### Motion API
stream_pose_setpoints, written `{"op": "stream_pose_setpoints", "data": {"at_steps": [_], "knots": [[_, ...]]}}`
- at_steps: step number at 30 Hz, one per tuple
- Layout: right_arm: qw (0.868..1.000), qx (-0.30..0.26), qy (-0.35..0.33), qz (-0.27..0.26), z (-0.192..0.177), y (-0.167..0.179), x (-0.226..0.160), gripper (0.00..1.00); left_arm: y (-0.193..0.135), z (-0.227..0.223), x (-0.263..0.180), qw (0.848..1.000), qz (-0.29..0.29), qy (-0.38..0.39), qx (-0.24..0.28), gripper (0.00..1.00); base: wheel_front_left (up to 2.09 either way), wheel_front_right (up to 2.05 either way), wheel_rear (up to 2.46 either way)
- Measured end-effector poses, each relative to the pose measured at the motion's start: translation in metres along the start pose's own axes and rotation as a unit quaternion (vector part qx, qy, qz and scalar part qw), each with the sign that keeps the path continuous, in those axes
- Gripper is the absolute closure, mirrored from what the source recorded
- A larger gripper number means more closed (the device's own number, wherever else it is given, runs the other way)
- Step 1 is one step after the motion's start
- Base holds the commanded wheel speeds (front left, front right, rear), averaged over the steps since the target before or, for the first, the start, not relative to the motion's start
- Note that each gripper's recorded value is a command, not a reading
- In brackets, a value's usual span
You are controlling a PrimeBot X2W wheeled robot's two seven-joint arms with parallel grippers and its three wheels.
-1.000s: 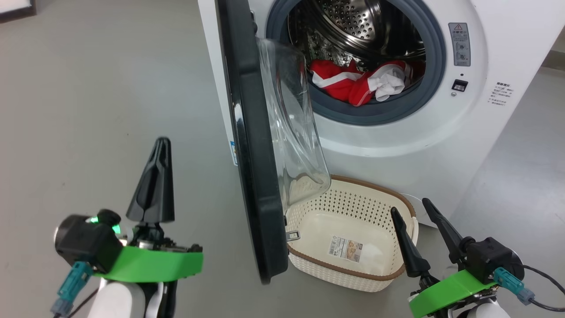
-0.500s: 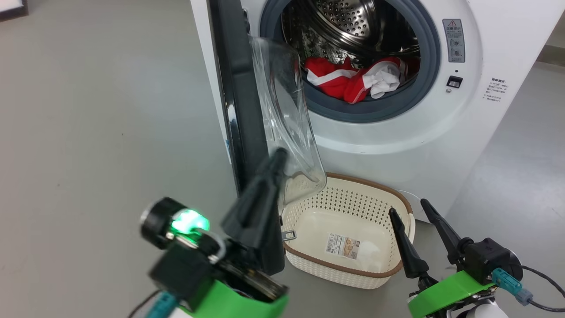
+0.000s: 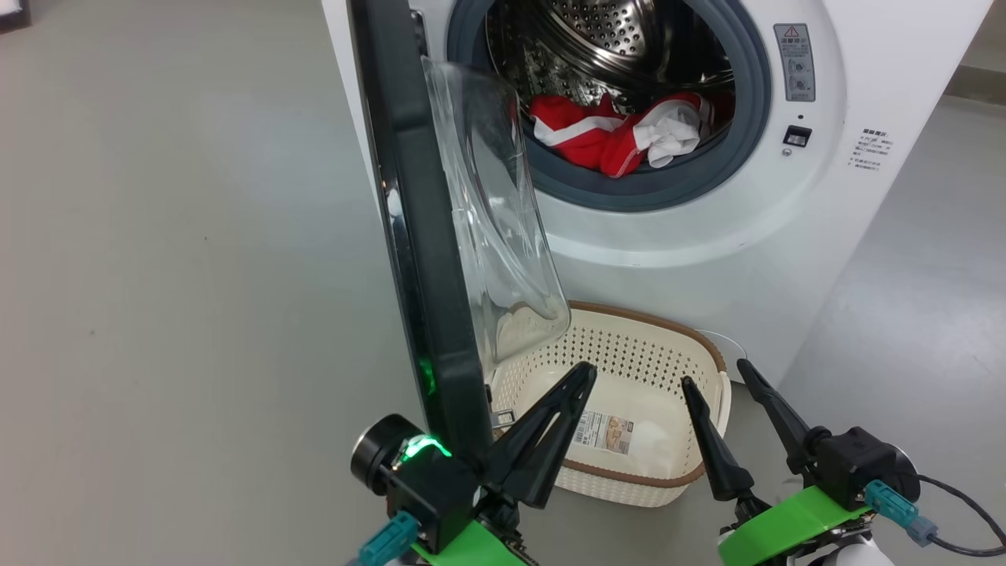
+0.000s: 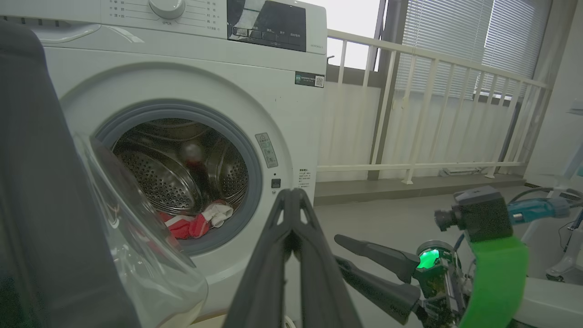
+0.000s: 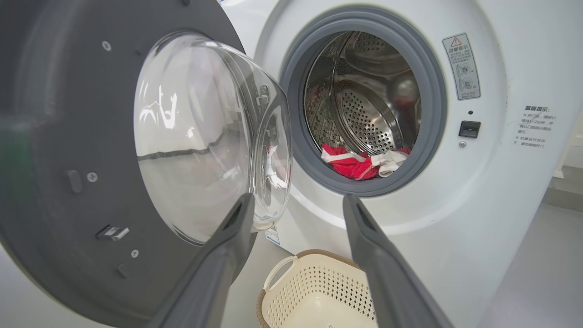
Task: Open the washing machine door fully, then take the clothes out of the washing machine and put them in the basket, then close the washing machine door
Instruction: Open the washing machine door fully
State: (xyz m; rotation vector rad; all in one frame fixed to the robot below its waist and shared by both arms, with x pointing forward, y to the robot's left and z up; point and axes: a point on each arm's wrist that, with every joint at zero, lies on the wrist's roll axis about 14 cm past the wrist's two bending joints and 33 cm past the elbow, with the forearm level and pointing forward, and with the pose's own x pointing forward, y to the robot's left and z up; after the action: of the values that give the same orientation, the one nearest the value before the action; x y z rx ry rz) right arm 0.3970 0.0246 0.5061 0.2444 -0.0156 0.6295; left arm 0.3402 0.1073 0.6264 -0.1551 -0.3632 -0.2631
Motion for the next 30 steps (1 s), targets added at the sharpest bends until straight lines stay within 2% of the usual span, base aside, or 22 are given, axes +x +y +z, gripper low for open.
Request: {"op": "stream_pose_setpoints", "data": {"at_steps": [11,21,30], "knots": [[1.0,0.017,-0.002,-0.015,-0.001,-0.01,-0.001,0.0,0.025,-0.041,-0.005,0.996,0.055,0.07,-0.017,1.0,0.0,0.0,0.0],[0.999,0.031,-0.002,-0.025,-0.002,-0.016,0.0,0.0,0.057,-0.046,-0.009,0.99,0.113,0.08,-0.018,1.0,0.0,0.0,0.0],[0.999,0.035,-0.001,-0.026,-0.004,-0.017,0.002,0.0,0.067,-0.052,-0.013,0.985,0.136,0.1,-0.021,1.0,0.0,0.0,0.0]]}}
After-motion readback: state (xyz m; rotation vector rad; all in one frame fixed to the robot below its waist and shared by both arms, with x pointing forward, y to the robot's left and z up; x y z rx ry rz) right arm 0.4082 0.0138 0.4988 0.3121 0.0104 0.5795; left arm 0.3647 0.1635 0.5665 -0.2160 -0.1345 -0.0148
